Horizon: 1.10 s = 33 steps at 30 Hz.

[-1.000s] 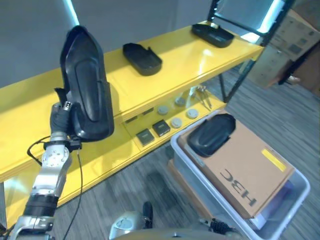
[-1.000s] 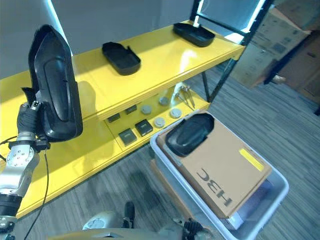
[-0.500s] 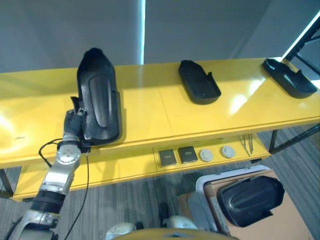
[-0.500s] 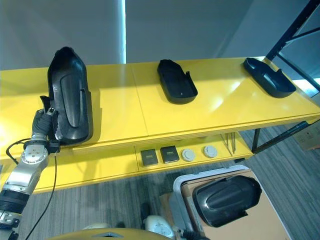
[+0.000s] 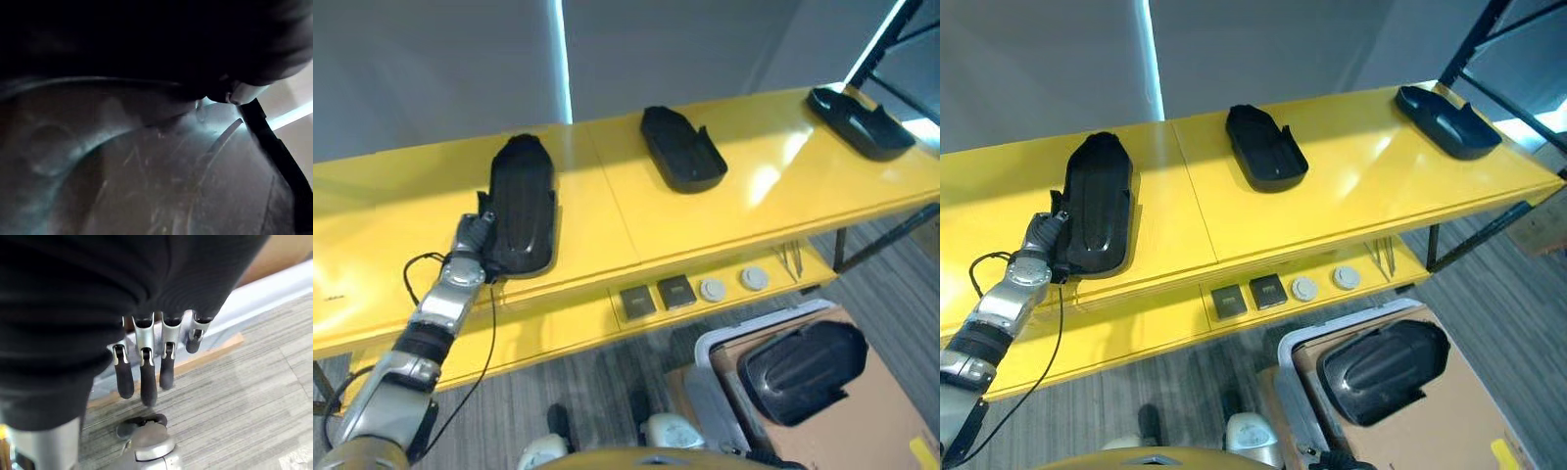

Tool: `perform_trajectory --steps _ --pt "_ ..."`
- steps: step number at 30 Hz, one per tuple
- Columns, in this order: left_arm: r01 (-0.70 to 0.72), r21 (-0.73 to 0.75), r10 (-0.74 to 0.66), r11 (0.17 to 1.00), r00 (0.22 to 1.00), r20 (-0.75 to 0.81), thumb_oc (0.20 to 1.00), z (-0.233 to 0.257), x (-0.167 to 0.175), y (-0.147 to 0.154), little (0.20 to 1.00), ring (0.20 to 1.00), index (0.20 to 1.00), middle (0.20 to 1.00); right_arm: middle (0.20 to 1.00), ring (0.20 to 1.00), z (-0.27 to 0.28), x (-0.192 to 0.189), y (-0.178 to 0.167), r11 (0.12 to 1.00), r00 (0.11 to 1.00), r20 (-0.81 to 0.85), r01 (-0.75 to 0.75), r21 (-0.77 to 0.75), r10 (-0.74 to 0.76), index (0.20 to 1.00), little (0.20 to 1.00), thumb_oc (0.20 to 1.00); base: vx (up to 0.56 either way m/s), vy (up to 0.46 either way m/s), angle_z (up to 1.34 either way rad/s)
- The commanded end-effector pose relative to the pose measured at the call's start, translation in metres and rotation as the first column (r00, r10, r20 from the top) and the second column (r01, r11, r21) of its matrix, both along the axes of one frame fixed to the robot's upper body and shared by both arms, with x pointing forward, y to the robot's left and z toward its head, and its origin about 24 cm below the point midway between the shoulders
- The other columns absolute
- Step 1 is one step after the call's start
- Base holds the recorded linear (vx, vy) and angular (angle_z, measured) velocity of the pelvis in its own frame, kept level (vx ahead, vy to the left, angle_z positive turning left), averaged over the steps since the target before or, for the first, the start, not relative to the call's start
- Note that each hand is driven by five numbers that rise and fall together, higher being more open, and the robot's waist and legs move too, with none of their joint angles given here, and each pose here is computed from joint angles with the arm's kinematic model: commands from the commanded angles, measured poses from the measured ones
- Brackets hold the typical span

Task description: Move parts from the plastic box to the shelf.

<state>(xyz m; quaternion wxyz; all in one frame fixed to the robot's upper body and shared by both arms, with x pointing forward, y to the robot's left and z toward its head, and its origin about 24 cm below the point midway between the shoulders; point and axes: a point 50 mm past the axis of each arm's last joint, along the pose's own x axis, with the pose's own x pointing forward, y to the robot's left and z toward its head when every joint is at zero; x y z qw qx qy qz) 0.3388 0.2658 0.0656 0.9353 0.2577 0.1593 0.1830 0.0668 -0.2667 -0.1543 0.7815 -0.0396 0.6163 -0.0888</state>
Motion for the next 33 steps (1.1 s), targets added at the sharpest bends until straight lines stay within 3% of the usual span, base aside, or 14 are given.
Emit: perform_trajectory --steps 1,7,20,21,22,26,33 --pt "-0.07 0.035 0.069 0.997 0.997 0.017 0.2 0.022 0.011 0.016 0.2 0.2 0.2 0.2 1.0 1.0 0.005 -0.01 -0.018 0.997 0.998 -0.035 -0.061 -0.045 0.059 1.0 1.0 1.0 0.02 0.111 -0.14" --pt "-0.242 0.095 0.254 0.966 0.956 -0.145 0.2 0.007 0.001 0.052 0.2 0.2 0.2 0.2 1.0 1.0 0.004 -0.016 -0.018 0.989 0.989 -0.072 -0.133 -0.063 0.128 1.0 1.0 1.0 0.03 0.085 -0.15" --pt "-0.283 0.142 0.311 0.948 0.917 -0.249 0.2 -0.001 -0.01 0.074 0.2 0.2 0.2 0.2 1.0 1.0 0.005 -0.013 -0.023 0.989 0.99 -0.066 -0.131 -0.072 0.127 1.0 1.0 1.0 0.0 0.0 -0.04" --pt "-0.279 0.135 0.306 0.951 0.918 -0.253 0.467 -0.002 -0.01 0.073 0.467 0.467 0.467 0.467 1.0 1.0 0.005 -0.013 -0.023 0.988 0.989 -0.066 -0.137 -0.069 0.133 1.0 1.0 1.0 0.0 0.0 0.0" --pt "-0.273 0.136 0.299 0.952 0.923 -0.242 1.0 -0.001 -0.009 0.072 1.0 1.0 1.0 1.0 1.0 1.0 0.005 -0.013 -0.022 0.987 0.988 -0.065 -0.146 -0.067 0.142 1.0 1.0 1.0 0.0 0.0 0.0" --pt "-0.23 0.168 0.258 0.959 0.95 -0.176 1.0 0.011 -0.001 0.068 1.0 1.0 1.0 1.0 1.0 1.0 0.005 -0.01 -0.021 0.986 0.988 -0.056 -0.149 -0.07 0.145 1.0 1.0 1.0 0.0 0.0 0.0" --pt "-0.106 0.44 0.154 0.892 0.985 -0.076 1.0 0.068 0.01 0.066 1.0 1.0 1.0 1.0 1.0 1.0 0.005 -0.01 -0.02 0.99 0.992 -0.043 -0.12 -0.074 0.118 1.0 1.0 1.0 0.0 0.011 0.06"
